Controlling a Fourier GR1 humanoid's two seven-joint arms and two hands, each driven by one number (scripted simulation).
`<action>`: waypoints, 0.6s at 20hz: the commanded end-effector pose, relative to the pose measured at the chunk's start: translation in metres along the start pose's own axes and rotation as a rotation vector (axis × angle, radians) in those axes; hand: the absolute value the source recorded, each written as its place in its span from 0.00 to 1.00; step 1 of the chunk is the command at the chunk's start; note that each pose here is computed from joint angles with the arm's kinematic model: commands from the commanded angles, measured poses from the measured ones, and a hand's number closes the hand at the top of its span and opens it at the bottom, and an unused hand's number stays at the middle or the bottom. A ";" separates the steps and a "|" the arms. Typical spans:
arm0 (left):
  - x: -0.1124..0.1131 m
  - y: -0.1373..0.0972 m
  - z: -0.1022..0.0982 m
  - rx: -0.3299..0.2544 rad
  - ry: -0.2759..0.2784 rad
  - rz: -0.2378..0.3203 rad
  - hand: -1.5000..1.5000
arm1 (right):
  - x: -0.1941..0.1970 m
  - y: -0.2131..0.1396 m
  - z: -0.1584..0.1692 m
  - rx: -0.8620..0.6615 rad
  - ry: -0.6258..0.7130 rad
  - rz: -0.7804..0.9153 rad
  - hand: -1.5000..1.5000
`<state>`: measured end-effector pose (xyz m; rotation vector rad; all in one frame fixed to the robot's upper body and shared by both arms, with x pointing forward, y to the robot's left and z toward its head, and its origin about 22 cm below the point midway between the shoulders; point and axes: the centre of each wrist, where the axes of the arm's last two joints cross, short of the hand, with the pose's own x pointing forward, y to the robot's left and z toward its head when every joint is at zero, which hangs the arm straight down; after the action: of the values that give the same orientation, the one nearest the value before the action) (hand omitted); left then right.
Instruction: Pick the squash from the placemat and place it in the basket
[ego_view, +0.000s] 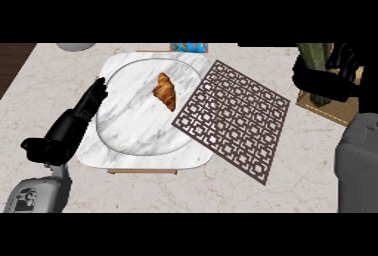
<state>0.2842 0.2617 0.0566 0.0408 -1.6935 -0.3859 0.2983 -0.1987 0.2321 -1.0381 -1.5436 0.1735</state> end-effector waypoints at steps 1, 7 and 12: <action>0.002 0.011 -0.005 0.009 -0.005 -0.010 0.50 | -0.019 -0.007 -0.037 -0.079 0.045 0.024 1.00; -0.002 0.007 0.012 0.000 -0.019 0.005 0.50 | -0.018 -0.030 -0.087 -0.237 0.086 -0.051 1.00; 0.002 -0.009 -0.008 -0.005 0.000 -0.004 0.50 | -0.039 -0.054 -0.129 -0.293 0.126 -0.044 1.00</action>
<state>0.2852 0.2618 0.0591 0.0378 -1.6965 -0.3922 0.3665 -0.2784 0.2573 -1.1915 -1.5156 -0.0933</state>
